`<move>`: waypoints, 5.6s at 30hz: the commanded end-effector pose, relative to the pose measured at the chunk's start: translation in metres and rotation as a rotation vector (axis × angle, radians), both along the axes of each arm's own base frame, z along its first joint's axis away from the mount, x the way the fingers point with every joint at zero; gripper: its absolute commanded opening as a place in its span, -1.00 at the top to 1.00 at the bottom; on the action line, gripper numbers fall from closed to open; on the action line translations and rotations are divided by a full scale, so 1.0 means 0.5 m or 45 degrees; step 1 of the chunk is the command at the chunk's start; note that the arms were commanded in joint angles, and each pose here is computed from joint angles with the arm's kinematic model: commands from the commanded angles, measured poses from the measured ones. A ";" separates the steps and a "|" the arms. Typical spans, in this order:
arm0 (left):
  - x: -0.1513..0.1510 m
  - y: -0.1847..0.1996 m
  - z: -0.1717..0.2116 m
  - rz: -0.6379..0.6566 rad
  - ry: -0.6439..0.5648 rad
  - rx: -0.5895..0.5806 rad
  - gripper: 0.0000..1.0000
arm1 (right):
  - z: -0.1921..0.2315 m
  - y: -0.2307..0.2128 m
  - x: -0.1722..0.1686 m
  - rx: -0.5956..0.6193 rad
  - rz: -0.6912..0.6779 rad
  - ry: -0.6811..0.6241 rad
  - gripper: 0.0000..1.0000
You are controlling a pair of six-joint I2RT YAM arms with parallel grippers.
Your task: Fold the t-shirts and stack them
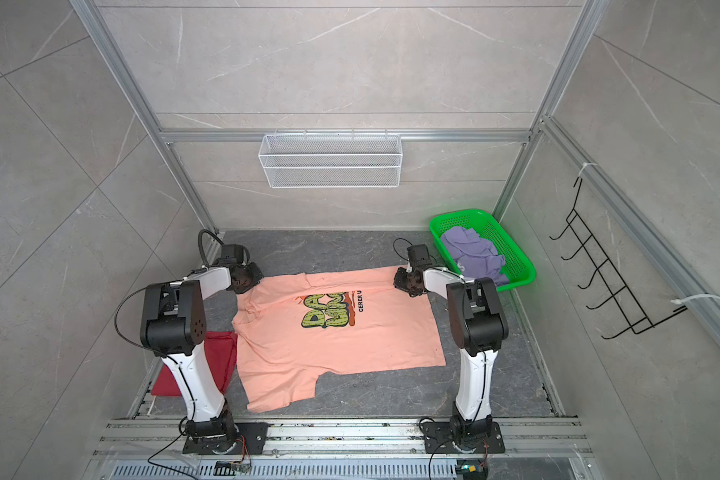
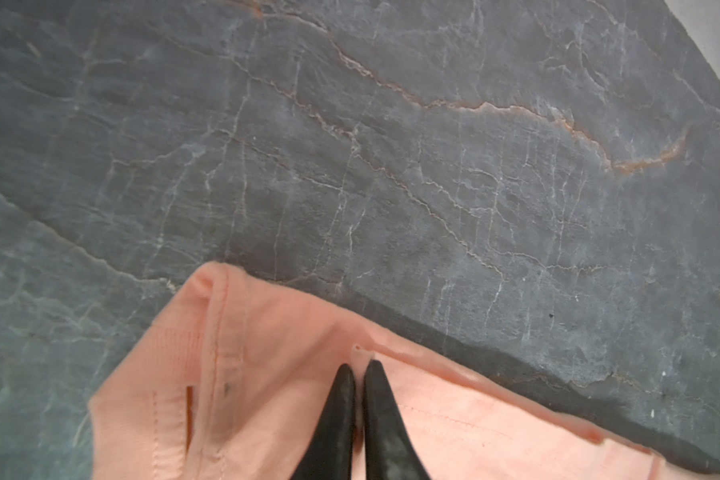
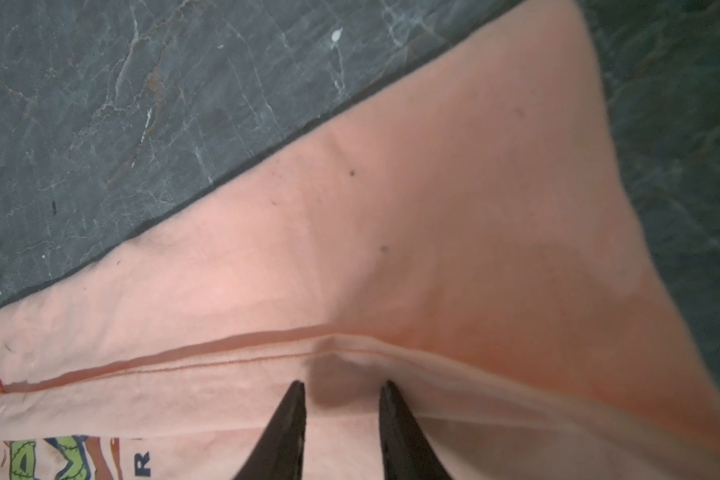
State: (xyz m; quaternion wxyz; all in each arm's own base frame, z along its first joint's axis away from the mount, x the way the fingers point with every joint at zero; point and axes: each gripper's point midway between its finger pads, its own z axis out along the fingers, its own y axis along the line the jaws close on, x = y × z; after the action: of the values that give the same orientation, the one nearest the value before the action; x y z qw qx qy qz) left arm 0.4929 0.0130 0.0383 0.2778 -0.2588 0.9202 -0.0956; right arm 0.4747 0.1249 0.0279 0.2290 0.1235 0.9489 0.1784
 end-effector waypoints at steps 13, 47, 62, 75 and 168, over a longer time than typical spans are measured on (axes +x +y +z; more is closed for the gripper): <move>-0.031 -0.053 0.165 -0.198 -0.216 0.040 1.00 | -0.014 -0.008 -0.007 -0.033 -0.011 0.051 0.35; -0.430 -0.138 0.074 -0.252 0.035 0.218 1.00 | -0.036 -0.012 -0.012 -0.053 -0.008 0.083 0.36; -0.439 -0.113 0.086 -0.154 -0.028 0.236 1.00 | 0.000 -0.037 -0.009 -0.136 -0.003 0.051 0.36; -0.427 -0.083 0.086 -0.050 -0.042 0.305 1.00 | 0.133 -0.044 -0.048 -0.081 -0.036 -0.126 0.11; -0.046 0.036 -0.065 0.240 0.171 -0.072 -0.15 | -0.067 -0.172 0.041 -0.200 -0.373 0.226 0.17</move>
State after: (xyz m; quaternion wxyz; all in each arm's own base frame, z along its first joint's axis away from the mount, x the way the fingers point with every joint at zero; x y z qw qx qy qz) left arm 0.4896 0.0207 0.0336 0.2637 -0.3329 0.8986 -0.1102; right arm 0.5271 0.0691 0.0263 0.2315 0.2171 0.9411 0.1172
